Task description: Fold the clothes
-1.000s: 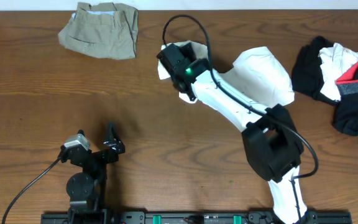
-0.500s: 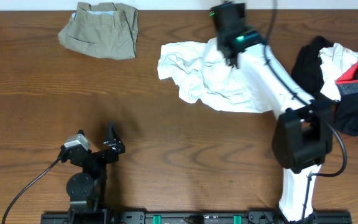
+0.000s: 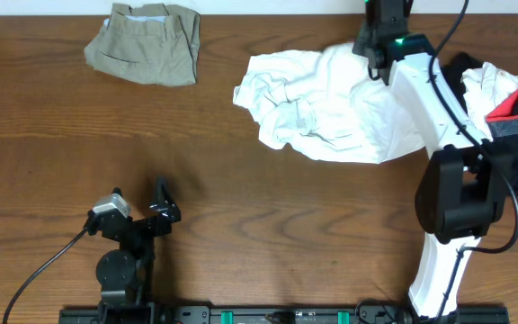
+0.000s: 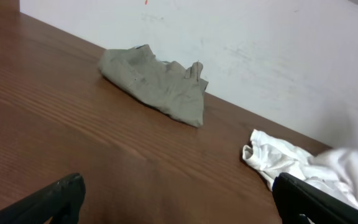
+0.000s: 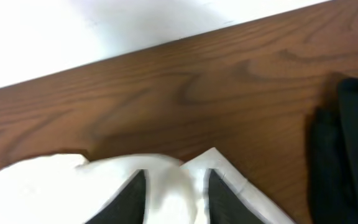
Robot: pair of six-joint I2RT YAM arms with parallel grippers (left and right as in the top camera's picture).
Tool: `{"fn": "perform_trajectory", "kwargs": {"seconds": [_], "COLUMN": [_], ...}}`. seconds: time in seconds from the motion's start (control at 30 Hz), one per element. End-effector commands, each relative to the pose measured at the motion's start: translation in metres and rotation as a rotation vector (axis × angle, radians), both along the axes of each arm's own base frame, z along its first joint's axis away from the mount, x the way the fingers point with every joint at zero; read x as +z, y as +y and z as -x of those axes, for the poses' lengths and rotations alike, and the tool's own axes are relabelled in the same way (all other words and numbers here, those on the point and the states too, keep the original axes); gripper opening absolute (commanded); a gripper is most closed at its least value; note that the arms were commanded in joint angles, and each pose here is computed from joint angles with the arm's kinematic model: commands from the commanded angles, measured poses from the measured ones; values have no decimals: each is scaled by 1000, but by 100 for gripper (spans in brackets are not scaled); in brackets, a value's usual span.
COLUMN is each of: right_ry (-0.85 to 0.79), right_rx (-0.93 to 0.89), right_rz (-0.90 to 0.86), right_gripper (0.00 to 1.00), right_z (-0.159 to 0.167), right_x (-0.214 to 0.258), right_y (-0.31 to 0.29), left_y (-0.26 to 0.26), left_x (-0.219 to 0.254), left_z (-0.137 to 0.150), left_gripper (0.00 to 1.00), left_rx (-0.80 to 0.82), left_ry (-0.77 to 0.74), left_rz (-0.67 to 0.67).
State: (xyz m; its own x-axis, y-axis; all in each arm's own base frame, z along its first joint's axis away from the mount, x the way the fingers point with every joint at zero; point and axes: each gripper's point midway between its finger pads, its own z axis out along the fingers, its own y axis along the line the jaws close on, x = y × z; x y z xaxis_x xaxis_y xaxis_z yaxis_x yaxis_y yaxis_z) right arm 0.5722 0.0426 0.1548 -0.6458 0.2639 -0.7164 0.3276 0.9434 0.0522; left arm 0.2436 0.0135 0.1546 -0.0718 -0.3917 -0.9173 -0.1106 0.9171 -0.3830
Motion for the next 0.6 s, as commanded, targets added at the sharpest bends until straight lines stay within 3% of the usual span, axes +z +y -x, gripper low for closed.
{"fn": "perform_trajectory", "kwargs": {"seconds": [0.0, 0.07, 0.1, 0.57], "right_ry": [19, 48, 68, 379], "right_rx": [56, 73, 82, 9], "right_rz": [-10, 10, 21, 5], "right_gripper": [51, 88, 98, 99], "right_z": [1, 6, 10, 117], "right_x": [4, 3, 1, 21], "right_y": [-2, -3, -4, -19], "left_y": [4, 4, 4, 4], "left_x": [-18, -18, -18, -18], "left_z": [0, 0, 0, 0], "left_gripper": [98, 98, 98, 98], "left_rx": [23, 23, 23, 23], "left_ry": [46, 46, 46, 46], "left_rz": [-20, -20, -20, -20]}}
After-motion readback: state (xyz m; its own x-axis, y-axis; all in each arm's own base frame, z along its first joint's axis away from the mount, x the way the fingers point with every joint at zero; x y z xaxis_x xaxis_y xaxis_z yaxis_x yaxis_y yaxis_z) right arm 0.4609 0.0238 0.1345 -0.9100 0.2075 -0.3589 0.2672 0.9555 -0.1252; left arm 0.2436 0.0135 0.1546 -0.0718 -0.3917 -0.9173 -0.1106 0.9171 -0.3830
